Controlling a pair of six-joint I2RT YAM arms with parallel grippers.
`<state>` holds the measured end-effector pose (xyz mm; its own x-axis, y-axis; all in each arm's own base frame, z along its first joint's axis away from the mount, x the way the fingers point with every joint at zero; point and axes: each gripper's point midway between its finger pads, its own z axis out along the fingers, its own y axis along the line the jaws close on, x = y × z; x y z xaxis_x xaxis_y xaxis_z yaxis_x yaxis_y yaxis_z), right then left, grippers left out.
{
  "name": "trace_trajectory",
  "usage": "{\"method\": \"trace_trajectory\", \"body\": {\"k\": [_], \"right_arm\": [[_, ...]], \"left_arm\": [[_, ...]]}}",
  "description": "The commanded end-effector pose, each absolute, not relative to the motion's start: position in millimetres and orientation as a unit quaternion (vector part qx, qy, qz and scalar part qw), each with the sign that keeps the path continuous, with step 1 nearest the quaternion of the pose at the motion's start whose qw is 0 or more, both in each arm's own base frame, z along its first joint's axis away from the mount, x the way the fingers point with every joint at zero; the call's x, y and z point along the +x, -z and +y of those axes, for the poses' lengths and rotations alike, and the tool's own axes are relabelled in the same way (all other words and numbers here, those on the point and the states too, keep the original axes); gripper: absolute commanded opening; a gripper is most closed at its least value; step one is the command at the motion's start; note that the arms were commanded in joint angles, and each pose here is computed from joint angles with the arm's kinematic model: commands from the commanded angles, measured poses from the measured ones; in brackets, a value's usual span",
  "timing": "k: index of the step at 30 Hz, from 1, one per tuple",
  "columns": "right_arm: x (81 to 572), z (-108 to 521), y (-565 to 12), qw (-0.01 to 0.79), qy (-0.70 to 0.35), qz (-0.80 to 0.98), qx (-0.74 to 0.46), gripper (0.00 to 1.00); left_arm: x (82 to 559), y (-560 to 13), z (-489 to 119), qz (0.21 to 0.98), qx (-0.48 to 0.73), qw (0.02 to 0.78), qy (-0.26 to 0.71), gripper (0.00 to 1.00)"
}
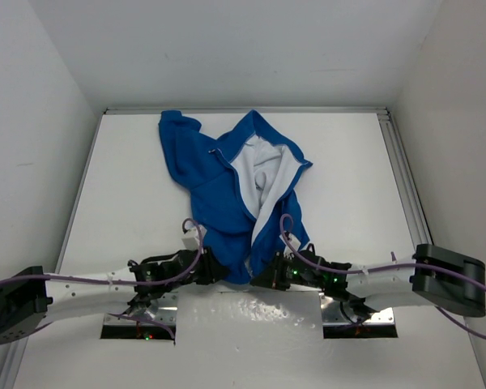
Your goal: Zip up the jacket
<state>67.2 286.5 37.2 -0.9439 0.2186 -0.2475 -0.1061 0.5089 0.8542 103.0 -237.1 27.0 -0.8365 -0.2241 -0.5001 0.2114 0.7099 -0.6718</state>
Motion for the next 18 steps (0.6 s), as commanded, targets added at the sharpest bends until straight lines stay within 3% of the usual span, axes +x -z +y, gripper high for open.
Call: {"method": "trace_trajectory", "body": {"k": [1,3,5,8,13,18], "right_arm": [[56.3,265.6,-15.5,0.154,-0.483,0.861,0.034,0.00],[56.6,268.9,-16.2,0.154,-0.479,0.864,0.026,0.00],[58.9,271.7,-17.1,0.158,-0.475,0.866,0.021,0.00],[60.3,274.0,-17.1,0.162,-0.474,0.865,0.018,0.00],[71.1,280.5,-17.9,0.184,-0.472,0.862,0.025,0.00],[87.2,307.4,-35.7,0.198,-0.508,0.837,0.052,0.00]], "left_arm": [[157.0,-34.5,-196.1,0.886,-0.094,0.376,0.254,0.26],[191.3,-45.9,-177.7,0.881,-0.117,0.411,0.204,0.24],[220.0,-59.8,-176.4,0.872,-0.132,0.420,0.214,0.24],[229.5,-52.2,-174.8,0.884,-0.120,0.404,0.201,0.23],[237.1,-34.2,-186.8,0.895,-0.097,0.383,0.206,0.38],[273.5,-37.6,-212.1,0.892,-0.090,0.386,0.216,0.29]]}}
